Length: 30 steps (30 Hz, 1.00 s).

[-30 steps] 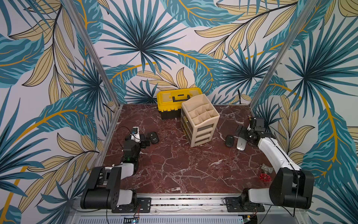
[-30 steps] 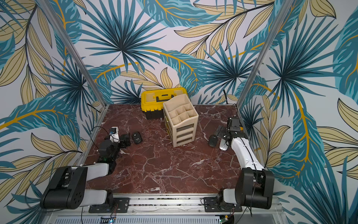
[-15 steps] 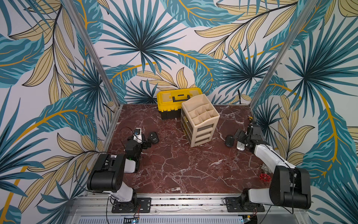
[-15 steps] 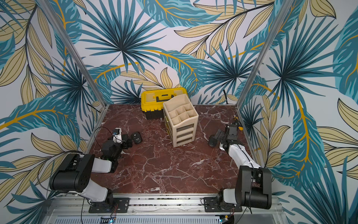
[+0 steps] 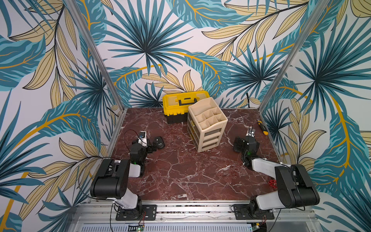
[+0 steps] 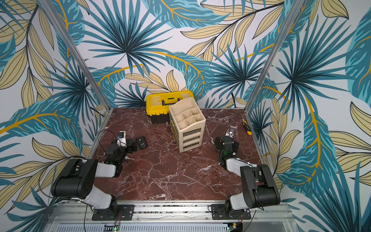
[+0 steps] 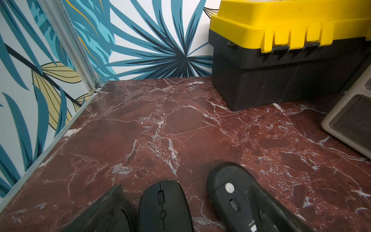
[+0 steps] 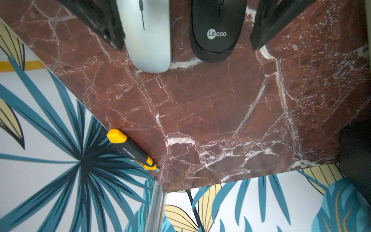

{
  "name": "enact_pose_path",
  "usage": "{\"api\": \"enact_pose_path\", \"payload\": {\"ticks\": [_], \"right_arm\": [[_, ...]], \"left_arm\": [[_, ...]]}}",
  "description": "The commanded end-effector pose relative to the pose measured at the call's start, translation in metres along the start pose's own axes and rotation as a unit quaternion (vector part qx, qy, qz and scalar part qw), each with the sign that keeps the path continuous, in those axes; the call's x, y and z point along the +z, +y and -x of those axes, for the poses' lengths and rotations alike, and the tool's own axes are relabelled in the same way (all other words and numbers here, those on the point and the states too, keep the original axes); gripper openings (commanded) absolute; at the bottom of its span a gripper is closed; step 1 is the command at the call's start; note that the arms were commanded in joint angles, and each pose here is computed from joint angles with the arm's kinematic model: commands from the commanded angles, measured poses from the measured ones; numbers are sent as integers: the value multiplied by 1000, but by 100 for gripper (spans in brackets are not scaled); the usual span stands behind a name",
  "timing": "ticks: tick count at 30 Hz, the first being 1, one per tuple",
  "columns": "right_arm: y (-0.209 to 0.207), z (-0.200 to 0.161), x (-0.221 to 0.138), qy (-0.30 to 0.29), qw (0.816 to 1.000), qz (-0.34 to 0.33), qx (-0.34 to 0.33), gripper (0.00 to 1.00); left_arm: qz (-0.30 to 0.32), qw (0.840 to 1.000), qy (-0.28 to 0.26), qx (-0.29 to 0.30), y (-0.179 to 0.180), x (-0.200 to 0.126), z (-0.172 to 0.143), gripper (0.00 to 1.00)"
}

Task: Take the mice out of the drawer
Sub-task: Reset both arms

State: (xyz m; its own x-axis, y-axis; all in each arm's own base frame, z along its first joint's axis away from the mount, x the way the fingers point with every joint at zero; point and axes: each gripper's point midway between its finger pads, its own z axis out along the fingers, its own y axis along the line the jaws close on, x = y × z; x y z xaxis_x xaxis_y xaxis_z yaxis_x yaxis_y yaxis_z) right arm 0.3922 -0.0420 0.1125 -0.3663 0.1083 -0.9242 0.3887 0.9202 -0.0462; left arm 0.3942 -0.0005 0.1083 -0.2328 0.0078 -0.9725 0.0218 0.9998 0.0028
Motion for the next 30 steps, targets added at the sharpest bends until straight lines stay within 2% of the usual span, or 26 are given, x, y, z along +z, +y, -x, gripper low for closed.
{"api": "enact_pose_path", "payload": {"ticks": [1, 6, 7, 8, 10, 12, 15, 30], "right_arm": [[4, 13, -5, -42, 999, 0, -16, 99], [9, 1, -15, -73, 996, 41, -11, 99], [12, 5, -16, -107, 993, 50, -17, 100], [11, 2, -16, -106, 993, 45, -22, 99], [13, 0, -14, -68, 997, 44, -16, 99], [15, 4, -10, -85, 995, 45, -25, 100], [14, 0, -10, -67, 997, 42, -19, 99], [13, 1, -10, -70, 996, 42, -20, 99]], "left_arm": [[8, 1000, -10, -1, 5, 6, 11, 100], [8, 1000, -11, 0, 5, 6, 11, 100], [8, 1000, -10, 0, 5, 6, 11, 100], [8, 1000, -11, -1, 5, 5, 11, 100], [7, 1000, -11, -1, 5, 6, 11, 100], [7, 1000, -11, -1, 5, 6, 11, 100], [8, 1000, -11, -1, 5, 6, 11, 100], [8, 1000, -11, -1, 5, 6, 12, 100]]}}
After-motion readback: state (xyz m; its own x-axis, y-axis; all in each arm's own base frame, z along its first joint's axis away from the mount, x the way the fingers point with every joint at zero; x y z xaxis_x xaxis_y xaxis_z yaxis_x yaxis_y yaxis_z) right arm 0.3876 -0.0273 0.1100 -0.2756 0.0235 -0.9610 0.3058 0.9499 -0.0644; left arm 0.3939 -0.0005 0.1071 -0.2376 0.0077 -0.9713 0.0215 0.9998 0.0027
